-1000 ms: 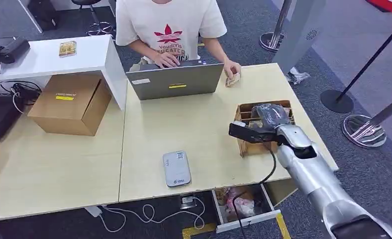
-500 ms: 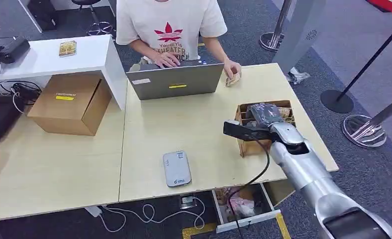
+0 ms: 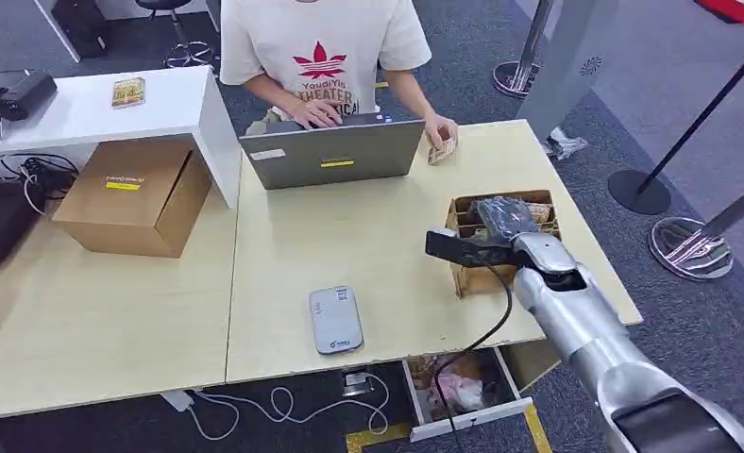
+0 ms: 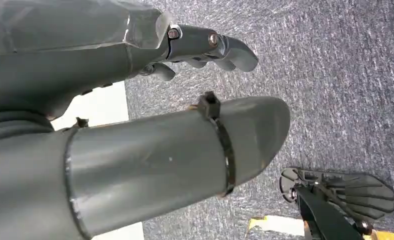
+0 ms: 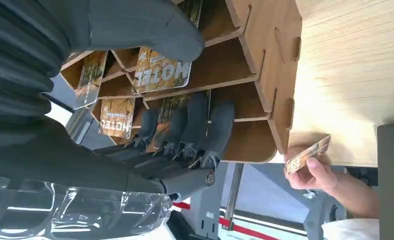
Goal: Pass the card to the sensor for recognition and then transmit it.
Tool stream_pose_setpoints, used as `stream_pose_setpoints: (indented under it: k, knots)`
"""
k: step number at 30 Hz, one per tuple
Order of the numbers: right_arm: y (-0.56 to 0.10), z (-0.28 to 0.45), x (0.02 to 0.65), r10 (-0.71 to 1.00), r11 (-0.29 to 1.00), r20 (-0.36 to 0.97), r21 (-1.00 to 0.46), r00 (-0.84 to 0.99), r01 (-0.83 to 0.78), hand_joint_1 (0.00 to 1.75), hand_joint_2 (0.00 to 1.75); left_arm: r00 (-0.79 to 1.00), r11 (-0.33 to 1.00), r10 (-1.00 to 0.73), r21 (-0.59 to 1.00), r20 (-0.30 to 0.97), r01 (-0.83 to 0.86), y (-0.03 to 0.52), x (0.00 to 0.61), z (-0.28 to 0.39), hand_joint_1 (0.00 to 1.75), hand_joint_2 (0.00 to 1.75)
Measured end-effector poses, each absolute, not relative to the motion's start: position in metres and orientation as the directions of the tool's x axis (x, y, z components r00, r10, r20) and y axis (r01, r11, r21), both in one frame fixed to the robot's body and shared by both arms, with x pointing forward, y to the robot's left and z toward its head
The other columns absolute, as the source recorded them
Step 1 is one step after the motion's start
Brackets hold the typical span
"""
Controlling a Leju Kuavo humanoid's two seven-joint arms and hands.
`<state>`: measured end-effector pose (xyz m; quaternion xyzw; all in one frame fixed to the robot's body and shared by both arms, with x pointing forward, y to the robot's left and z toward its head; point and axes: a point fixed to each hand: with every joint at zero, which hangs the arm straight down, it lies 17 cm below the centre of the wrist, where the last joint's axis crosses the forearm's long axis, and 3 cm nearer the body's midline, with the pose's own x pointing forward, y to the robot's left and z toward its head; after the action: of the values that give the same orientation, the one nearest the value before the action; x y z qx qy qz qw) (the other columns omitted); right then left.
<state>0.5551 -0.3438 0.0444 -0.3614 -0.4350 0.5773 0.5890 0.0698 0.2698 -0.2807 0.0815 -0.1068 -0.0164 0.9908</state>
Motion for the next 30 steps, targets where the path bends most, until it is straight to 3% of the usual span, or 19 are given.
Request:
stream_pose_setpoints:
  k: [12,30]
  knots:
    - [-0.353,0.055,0.566,0.996,0.059,0.077,-0.931,-0.035,-0.361,0.8,1.75,0.977,0.985,-0.042,0.171,0.209,0.005,0.273,0.07,-0.281,0.0,0.0]
    - [-0.359,0.062,0.573,0.997,0.059,0.072,-0.93,-0.023,-0.364,0.89,1.75,0.976,0.985,-0.039,0.17,0.214,0.003,0.273,0.071,-0.281,0.0,0.0]
